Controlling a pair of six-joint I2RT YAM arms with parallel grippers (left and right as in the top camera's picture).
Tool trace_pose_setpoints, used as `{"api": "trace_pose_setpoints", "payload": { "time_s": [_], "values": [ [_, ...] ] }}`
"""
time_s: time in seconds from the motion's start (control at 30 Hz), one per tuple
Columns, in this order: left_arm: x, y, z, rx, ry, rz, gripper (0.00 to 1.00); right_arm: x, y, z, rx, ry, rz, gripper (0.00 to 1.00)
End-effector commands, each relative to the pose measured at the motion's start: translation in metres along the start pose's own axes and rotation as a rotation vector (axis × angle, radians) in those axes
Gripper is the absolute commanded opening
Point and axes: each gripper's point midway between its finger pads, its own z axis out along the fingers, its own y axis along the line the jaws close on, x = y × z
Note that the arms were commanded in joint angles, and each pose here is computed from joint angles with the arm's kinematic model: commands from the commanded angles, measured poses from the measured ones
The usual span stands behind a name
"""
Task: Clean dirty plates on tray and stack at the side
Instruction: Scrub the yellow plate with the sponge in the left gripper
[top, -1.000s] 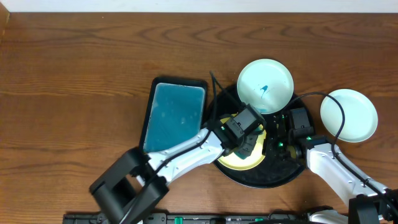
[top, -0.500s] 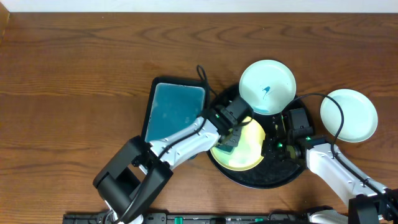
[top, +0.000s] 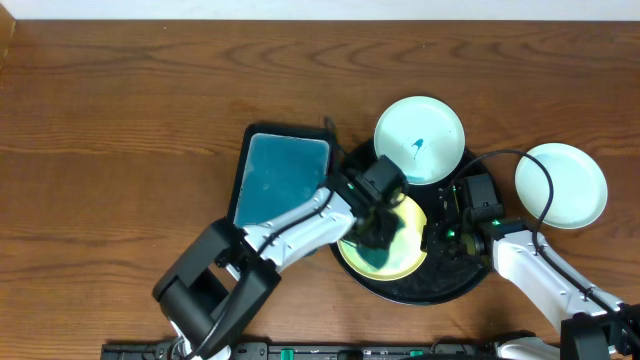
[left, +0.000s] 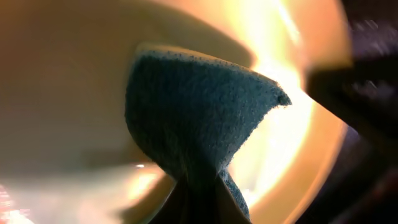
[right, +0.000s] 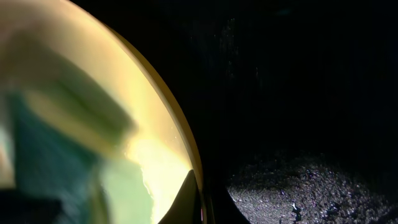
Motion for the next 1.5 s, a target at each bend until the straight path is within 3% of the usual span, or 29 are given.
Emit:
{"api": "trace_pose_setpoints", "payload": {
  "time_s": [0.0, 0.27, 0.5, 0.63, 0.7, 1.0, 1.2, 1.37, 1.47],
  "values": [
    [0.021, -0.021, 0.014, 0.091, 0.077, 0.113, 0.07, 0.01, -0.004, 0.004, 0.017, 0.034, -0.004, 0.01],
    [-0.038, 0.06, -0.002, -0.255, -0.172, 0.003, 0.07, 0.01, -0.004, 0.004, 0.017, 0.034, -0.004, 0.01],
    [-0.045, 0.118, -0.022, -0.304, -0.182, -0.257, 0.08, 0.01, -0.004, 0.004, 0.017, 0.034, -0.004, 0.01],
    [-0.011, 0.075, -0.011, -0.075, 0.01, -0.273, 0.07, 0.01, -0.004, 0.004, 0.016, 0.033, -0.004, 0.01],
    [0.001, 0.057, -0.007, -0.029, 0.062, -0.253, 0.07, 0.01, -0.004, 0.004, 0.017, 0.033, -0.004, 0.01],
    [0.029, -0.003, 0.014, -0.005, 0.103, -0.054, 0.08, 0.01, -0.004, 0.004, 0.017, 0.034, -0.004, 0.01],
    [-0.016, 0.026, 0.009, -0.138, -0.093, -0.049, 0.07, 0.01, -0.004, 0.004, 0.017, 0.034, -0.004, 0.01],
    [-0.06, 0.053, -0.014, -0.126, -0.223, -0.108, 0.07, 0.01, -0.004, 0.004, 0.017, 0.033, -0.004, 0.01],
    [-0.068, 0.065, -0.042, -0.125, -0.267, -0.153, 0.07, 0.01, -0.004, 0.004, 0.019, 0.032, -0.004, 0.01]
  ]
}}
